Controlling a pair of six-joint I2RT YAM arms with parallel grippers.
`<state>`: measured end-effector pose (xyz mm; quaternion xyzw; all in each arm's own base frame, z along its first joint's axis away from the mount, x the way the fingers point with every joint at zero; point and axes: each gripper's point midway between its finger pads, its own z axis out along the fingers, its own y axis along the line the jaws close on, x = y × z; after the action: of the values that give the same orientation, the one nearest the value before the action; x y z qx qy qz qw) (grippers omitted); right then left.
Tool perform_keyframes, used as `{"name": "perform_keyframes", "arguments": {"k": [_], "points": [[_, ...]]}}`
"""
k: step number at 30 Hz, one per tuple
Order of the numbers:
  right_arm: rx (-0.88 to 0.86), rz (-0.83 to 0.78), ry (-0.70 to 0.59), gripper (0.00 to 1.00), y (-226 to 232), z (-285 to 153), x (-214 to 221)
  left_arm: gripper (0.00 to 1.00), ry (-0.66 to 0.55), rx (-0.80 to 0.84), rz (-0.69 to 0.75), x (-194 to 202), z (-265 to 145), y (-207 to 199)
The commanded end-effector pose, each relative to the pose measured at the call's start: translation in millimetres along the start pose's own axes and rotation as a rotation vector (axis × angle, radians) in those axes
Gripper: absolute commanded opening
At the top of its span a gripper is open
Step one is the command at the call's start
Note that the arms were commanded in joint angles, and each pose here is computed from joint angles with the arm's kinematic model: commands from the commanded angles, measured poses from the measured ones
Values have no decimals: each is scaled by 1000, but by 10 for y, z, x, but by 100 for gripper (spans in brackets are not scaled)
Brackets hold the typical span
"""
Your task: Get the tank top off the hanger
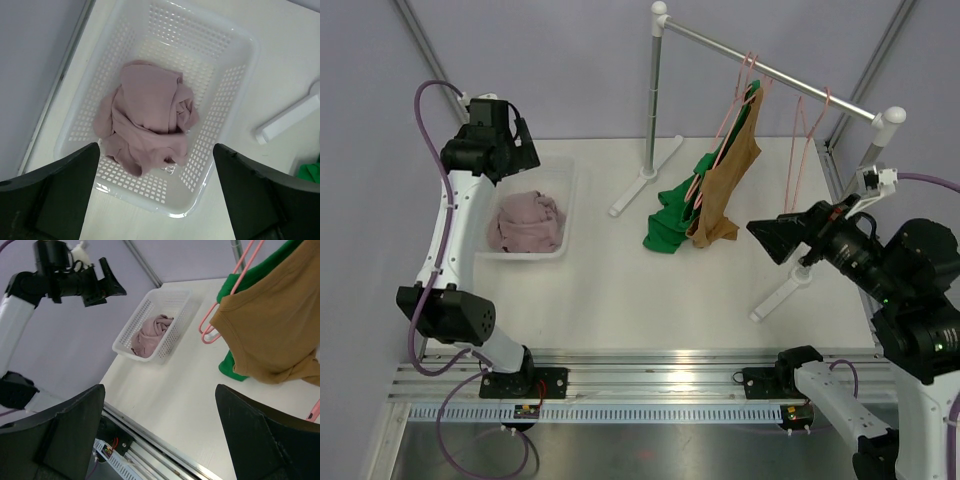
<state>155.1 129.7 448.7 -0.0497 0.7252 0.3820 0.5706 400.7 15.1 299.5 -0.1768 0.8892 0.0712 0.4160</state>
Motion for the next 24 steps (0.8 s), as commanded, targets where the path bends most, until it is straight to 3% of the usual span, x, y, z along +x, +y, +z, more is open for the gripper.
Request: {"name": "perform_keyframes", "arguments": {"k": [1,4,6,7,10,11,15,24], "points": [[59,78,-56,100,-105,274,-289,99,-137,125,-43,-336,-463,-89],[133,129,-67,96,-255,462,-413,99,-175,210,-46,-273,-831,-72],[227,145,-96,95,-437,533,-501,99,-143,291,-25,-18,-893,-150],[260,150,-99,92,-509,610,-554,99,-195,331,-36,16,-1157,-93],[339,147,-117,86,-690,745,-662,99,-176,389,-9,461,-1215,-124],[340,144,-120,84,-702,788,-691,99,-216,434,-19,574,-1410,-96],[371,149,-100,70,-848,1055,-739,99,-221,507,-10,1166,-1337,-58],[457,107,-67,62,-1118,1566,-727,99,-298,473,-20,1477,-1307,184]]}}
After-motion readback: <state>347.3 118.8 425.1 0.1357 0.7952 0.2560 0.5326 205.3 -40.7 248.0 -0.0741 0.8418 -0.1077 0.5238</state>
